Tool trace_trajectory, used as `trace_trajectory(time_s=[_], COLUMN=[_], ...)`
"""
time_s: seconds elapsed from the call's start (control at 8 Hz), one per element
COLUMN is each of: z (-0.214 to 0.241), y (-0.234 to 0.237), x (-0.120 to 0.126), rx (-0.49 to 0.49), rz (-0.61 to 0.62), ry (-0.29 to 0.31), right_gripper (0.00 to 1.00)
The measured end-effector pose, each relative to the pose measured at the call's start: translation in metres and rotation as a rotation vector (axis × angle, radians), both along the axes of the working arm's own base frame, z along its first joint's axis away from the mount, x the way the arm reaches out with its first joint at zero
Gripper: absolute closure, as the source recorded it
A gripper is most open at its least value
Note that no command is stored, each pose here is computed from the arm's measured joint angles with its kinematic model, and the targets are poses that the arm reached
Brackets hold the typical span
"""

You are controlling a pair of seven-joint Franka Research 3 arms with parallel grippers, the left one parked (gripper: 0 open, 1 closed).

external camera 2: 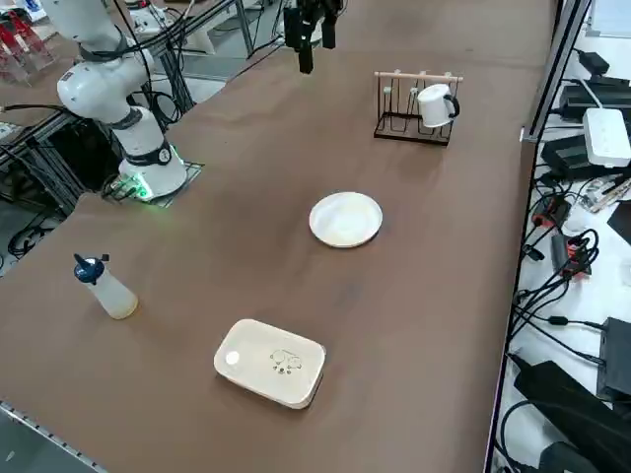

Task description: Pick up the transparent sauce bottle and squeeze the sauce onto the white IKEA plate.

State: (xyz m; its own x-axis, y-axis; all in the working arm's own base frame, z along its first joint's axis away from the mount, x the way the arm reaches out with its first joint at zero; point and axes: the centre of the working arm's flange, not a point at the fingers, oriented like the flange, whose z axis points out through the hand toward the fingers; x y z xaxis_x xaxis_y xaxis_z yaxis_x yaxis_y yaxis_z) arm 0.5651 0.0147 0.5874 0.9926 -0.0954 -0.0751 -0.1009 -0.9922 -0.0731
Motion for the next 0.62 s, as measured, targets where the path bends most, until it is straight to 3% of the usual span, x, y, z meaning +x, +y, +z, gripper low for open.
trace_trajectory(time_s=[0.62], z=[-0.0114], y=[-0.0080], x=[-0.0124], rx=[-0.046], rz=[0.033], ry=[-0.009], right_gripper=[0.00])
